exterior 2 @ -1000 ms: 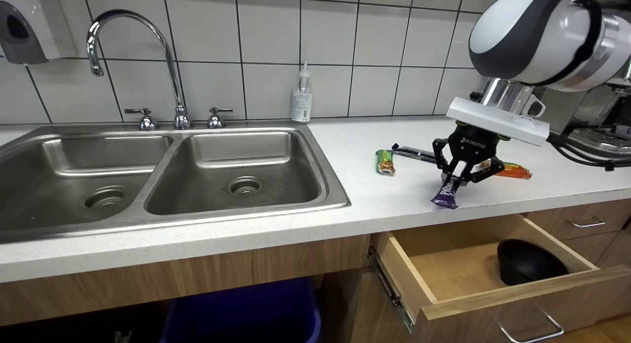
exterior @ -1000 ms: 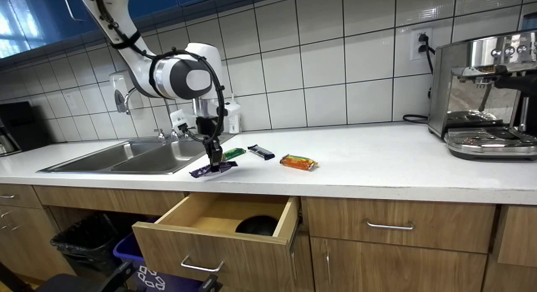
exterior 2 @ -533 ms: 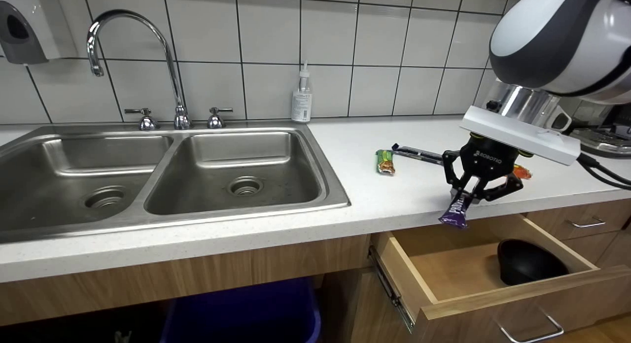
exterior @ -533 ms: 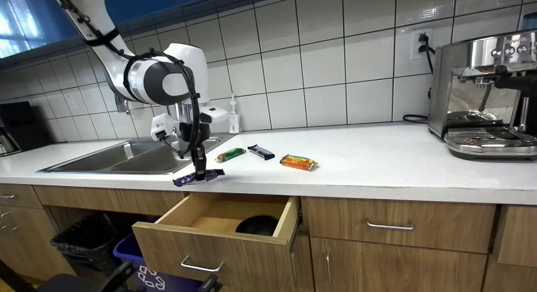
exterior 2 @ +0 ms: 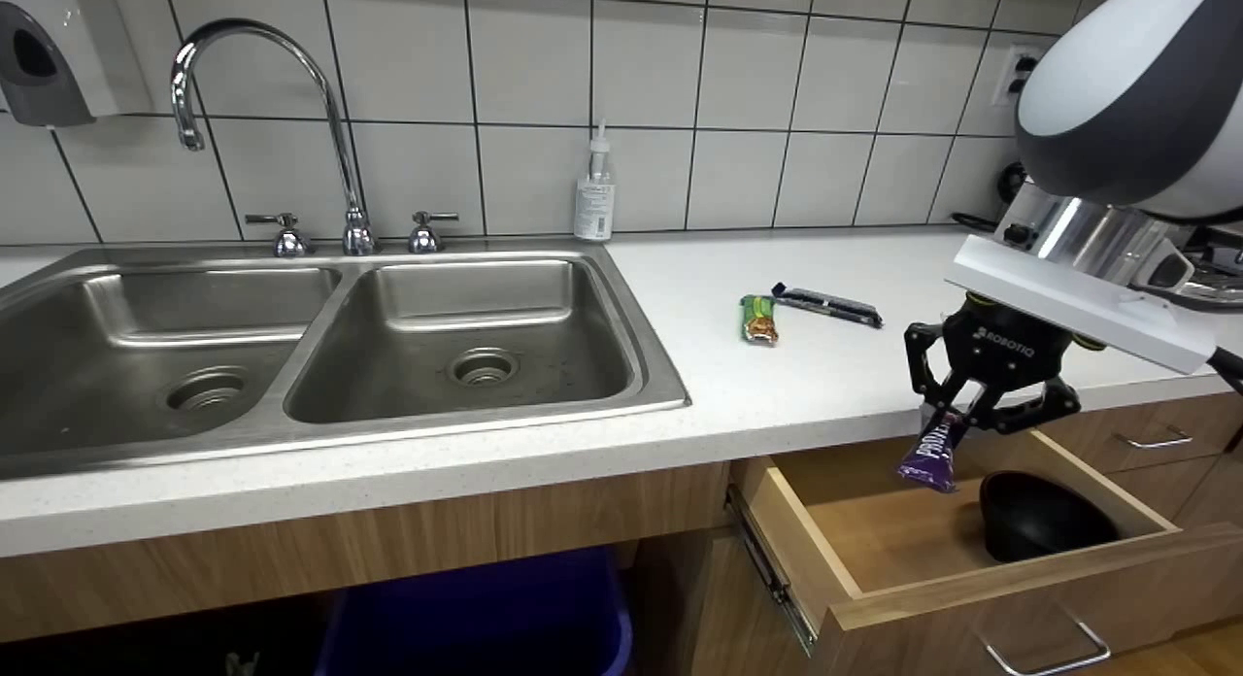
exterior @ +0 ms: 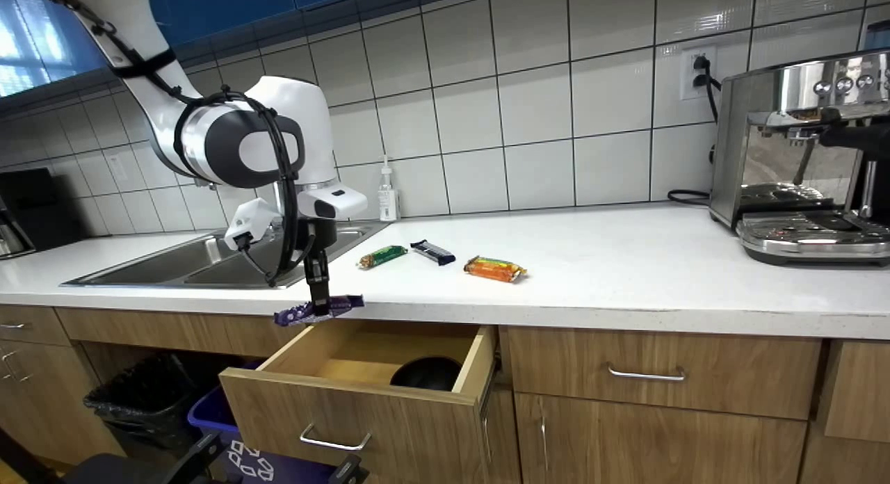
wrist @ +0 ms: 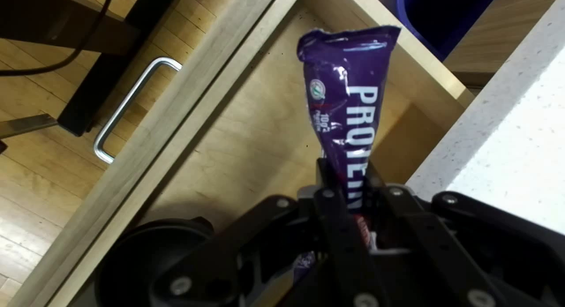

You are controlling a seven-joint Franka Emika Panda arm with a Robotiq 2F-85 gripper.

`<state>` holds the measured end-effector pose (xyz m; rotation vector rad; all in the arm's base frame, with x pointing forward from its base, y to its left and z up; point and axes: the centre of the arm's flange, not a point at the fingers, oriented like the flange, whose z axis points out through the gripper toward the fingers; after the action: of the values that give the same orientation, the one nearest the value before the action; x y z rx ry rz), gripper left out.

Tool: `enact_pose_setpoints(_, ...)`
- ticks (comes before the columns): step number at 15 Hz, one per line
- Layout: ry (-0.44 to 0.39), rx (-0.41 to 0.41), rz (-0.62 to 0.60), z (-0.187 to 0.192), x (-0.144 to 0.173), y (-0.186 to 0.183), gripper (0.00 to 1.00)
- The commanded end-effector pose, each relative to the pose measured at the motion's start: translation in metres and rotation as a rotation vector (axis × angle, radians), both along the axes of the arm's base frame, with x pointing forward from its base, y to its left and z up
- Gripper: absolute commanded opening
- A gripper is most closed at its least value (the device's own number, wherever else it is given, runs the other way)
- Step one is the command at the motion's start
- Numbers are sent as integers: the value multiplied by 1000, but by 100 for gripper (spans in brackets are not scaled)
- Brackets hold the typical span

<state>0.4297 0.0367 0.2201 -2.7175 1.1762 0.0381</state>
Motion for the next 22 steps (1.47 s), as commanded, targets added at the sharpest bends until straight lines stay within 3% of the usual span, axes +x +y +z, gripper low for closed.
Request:
enact_pose_setpoints(1, -14, -6, -48, 0, -15, -2, 4)
enact_pose_setpoints(16, 36, -19, -131, -29, -16, -23, 4)
enact_pose_setpoints(17, 43, -23, -124, -30, -17, -23, 9)
enact_pose_setpoints(18, 44, -20, -122, -31, -18, -23, 40)
enact_pose_setpoints(20, 46, -16, -119, -30, -19, -22, 45)
enact_pose_setpoints(22, 43, -11, -114, -26, -20, -21, 59)
